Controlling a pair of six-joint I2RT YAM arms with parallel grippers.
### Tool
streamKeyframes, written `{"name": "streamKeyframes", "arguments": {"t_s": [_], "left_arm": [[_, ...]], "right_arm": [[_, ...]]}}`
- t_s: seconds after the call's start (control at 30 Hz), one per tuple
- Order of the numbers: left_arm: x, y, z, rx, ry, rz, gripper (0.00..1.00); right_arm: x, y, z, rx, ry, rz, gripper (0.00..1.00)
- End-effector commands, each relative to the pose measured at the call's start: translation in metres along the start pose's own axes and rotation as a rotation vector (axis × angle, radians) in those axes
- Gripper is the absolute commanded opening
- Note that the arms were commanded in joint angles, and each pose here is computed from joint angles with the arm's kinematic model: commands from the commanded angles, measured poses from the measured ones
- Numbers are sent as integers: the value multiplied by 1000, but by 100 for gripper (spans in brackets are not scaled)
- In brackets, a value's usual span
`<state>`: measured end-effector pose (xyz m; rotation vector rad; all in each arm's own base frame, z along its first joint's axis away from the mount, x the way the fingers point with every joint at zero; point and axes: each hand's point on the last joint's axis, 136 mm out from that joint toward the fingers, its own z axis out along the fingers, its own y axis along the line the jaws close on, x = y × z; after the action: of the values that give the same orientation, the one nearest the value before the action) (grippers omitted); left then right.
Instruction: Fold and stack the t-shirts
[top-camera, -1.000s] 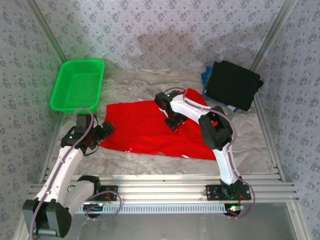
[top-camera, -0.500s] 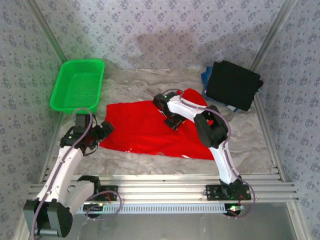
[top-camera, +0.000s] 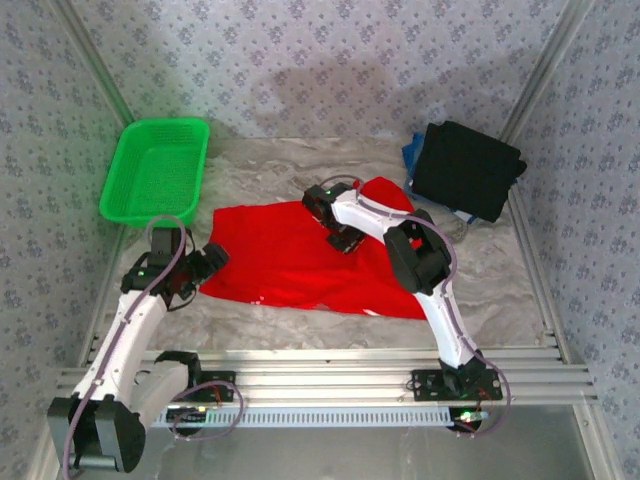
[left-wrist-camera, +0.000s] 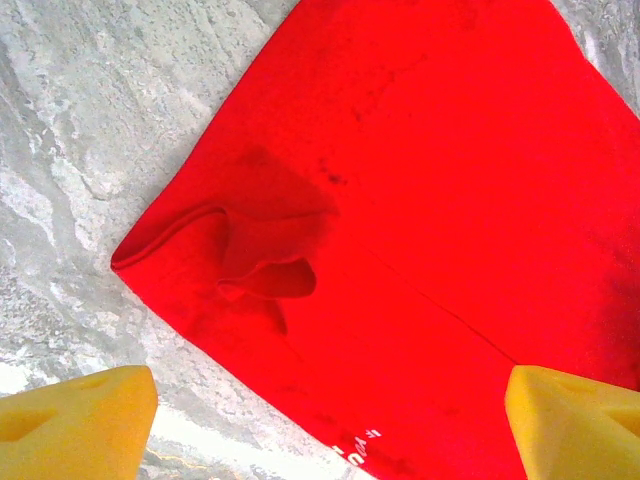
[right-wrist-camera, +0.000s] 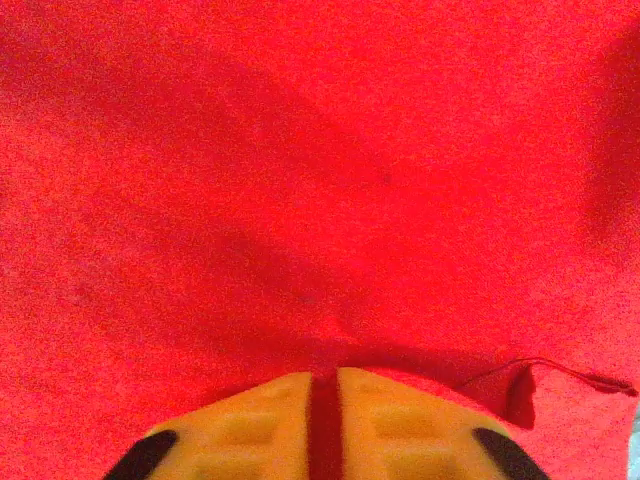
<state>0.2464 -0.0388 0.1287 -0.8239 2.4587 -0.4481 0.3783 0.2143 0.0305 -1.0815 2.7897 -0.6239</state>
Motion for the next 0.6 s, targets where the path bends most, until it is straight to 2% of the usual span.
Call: {"name": "streamKeyframes", "arguments": {"t_s": [0.0, 0.07, 0.23, 0.4, 0.57], "left_arm": [[2, 0, 4, 11, 11, 5, 90], [1, 0, 4, 10, 10, 5, 90], [3, 0, 7, 11, 15, 4, 91], [3, 0, 8, 11, 18, 6, 91], [5, 2, 9, 9, 22, 9, 91]], "right_arm": [[0, -8, 2, 30, 7, 21, 8], [0, -12, -4, 32, -12, 53, 4], [0, -29, -24, 18, -73, 214, 0], [9, -44, -35, 1, -118, 414, 0], [11, -45, -37, -19, -155, 520, 0]]}}
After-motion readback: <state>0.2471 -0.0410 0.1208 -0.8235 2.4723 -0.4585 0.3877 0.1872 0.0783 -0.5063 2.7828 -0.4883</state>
